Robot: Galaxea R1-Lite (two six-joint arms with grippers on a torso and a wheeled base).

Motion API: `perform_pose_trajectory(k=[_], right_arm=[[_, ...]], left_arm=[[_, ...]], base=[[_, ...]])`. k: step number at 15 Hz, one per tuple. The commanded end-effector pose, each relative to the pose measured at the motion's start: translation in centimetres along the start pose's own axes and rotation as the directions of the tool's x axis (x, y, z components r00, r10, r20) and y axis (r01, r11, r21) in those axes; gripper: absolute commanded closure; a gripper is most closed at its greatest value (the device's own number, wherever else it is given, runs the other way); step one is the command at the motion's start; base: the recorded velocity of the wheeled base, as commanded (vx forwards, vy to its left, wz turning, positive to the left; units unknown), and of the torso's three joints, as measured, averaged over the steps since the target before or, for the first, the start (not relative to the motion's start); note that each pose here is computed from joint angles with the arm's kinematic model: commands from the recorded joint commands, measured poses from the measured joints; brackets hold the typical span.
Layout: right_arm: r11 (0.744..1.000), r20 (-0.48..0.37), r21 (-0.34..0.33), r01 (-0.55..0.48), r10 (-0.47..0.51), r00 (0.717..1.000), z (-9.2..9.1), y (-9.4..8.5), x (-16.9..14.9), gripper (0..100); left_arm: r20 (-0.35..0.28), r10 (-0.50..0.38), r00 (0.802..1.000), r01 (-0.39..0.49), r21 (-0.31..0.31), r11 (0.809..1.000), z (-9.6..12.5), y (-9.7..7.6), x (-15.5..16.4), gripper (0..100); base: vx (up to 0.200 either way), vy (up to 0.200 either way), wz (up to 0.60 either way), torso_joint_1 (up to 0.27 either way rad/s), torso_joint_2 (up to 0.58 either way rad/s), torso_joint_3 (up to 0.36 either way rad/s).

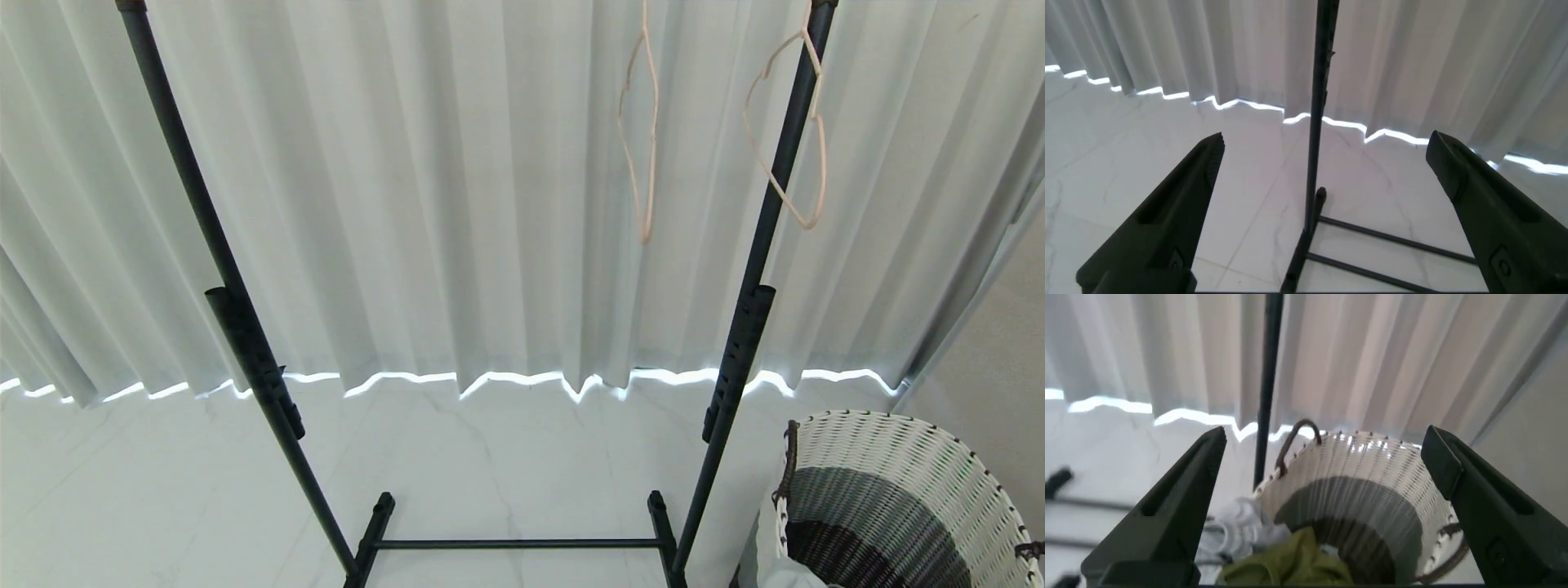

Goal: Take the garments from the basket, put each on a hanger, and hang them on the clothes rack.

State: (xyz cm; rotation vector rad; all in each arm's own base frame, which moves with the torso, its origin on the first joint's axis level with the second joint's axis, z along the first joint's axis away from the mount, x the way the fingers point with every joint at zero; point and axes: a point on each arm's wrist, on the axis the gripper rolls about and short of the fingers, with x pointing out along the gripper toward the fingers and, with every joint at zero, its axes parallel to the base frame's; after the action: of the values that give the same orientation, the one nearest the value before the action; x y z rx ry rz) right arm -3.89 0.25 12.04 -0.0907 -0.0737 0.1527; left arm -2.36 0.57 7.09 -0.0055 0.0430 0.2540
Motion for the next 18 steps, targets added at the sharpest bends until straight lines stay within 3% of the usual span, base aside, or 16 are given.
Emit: perform_pose_trajectory(k=[1,3,6,8,12,16,18], right_arm=[[0.995,-0.215,-0.059,-0.085,0.07,0.974,2.1,-0.5,1.9,0],[0.98,-0.424,-0.129,-0.15,0.083,0.902,2.1,-0.9,5.3,0],[0.936,-0.631,-0.254,-0.244,0.031,0.775,0.3,-1.2,8.5,0],[0.901,-0.7,-0.282,-0.328,0.04,0.713,-1.2,-1.2,9.2,0],[0.826,-0.833,-0.265,-0.497,0.064,0.55,-3.9,-1.1,10.8,0],[0.792,-0.891,-0.214,-0.571,0.082,0.447,-7.1,-1.0,12.9,0],[0.792,-0.903,-0.196,-0.579,0.085,0.422,-8.4,-1.0,13.8,0]], left_arm=[[0.0,0.001,1.0,-0.001,0.002,1.0,0.0,0.0,0.0,0],[0.0,0.001,1.0,-0.001,0.002,1.0,0.0,0.0,0.0,0],[0.0,-0.001,1.0,0.001,0.002,1.0,0.0,0.0,0.0,0],[0.0,-0.001,1.0,0.001,0.007,1.0,0.0,0.0,0.0,0],[0.0,-0.019,1.0,0.019,0.079,0.997,0.0,0.0,0.0,0],[0.0,-0.018,1.0,0.018,0.063,0.998,0.0,0.0,0.0,0],[0.0,-0.018,1.0,0.018,0.065,0.998,0.0,0.0,0.0,0]], base=[[0.0,0.0,0.0,0.0,0.0,0.0],[0.0,0.0,0.0,0.0,0.0,0.0],[0.0,0.0,0.0,0.0,0.0,0.0],[0.0,0.0,0.0,0.0,0.0,0.0],[0.0,0.0,0.0,0.0,0.0,0.0],[0.0,0.0,0.0,0.0,0.0,0.0],[0.0,0.0,0.0,0.0,0.0,0.0]])
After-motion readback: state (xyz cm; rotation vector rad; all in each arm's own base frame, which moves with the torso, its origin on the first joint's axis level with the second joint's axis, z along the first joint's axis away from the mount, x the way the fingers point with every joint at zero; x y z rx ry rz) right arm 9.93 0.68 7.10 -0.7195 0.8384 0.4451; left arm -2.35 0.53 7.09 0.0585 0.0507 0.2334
